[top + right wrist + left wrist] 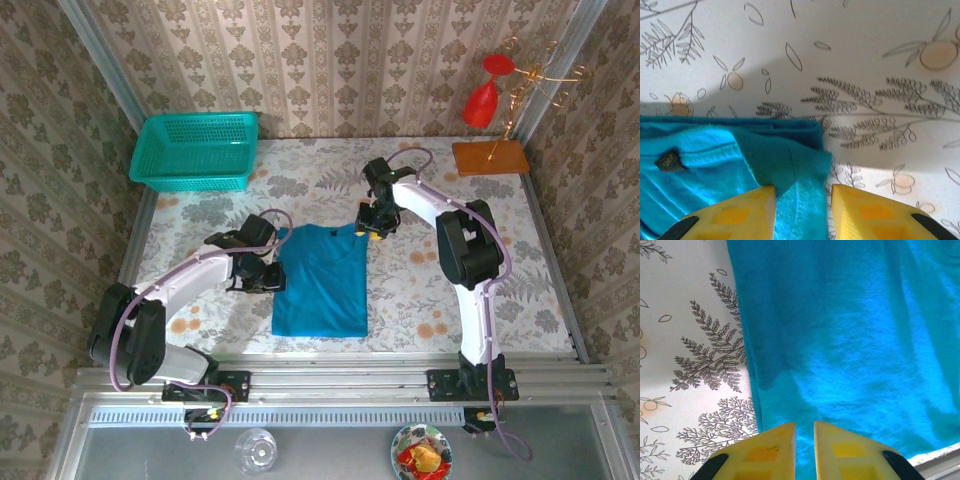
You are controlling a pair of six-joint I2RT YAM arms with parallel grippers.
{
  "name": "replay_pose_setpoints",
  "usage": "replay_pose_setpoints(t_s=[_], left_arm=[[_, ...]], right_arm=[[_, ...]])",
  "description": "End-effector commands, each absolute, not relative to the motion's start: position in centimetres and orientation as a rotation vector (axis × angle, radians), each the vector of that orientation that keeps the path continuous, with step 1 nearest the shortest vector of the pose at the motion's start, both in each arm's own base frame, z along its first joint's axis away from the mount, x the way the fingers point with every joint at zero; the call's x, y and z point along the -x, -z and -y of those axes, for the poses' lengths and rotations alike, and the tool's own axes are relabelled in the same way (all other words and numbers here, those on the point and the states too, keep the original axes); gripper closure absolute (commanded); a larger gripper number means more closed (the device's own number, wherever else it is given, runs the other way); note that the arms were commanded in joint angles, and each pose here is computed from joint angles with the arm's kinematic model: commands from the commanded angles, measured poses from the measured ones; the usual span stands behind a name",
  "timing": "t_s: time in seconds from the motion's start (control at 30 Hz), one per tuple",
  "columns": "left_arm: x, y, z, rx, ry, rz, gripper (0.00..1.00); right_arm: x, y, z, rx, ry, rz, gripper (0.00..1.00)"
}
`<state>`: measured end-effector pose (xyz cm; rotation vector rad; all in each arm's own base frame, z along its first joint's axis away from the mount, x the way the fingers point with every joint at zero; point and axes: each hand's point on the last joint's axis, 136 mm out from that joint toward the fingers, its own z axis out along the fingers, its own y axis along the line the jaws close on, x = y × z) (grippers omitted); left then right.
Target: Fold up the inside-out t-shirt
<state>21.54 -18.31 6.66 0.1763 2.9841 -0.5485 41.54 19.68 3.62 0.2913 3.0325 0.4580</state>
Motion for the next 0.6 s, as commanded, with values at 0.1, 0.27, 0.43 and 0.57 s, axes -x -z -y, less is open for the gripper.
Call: replay_pose_setpoints(t_s=[0.1, 0.27, 0.43, 0.57], left_arm=[[-20.5, -6.1, 17.7, -0.153, 0.568, -3.020, 0.82], [-20.3, -6.1, 17.7, -0.138, 0.588, -3.014, 0.82], [-20.3, -5.9, 17.6, -0.123, 0.600, -3.016, 0.82], [-20.4, -6.2, 17.9, -0.127, 0.620, -3.014, 0.82]], right_arm=[[-42.1, -3.5, -20.7, -0.268, -0.538, -3.046, 0.69], [-42.1, -5.2, -21.8, -0.242, -0.603, -3.018, 0.90], [-41.9, -7.8, -23.8, -0.212, -0.735, -2.964, 0.99], [-42.2, -7.6, -23.7, -0.224, -0.755, -2.955, 1.00]])
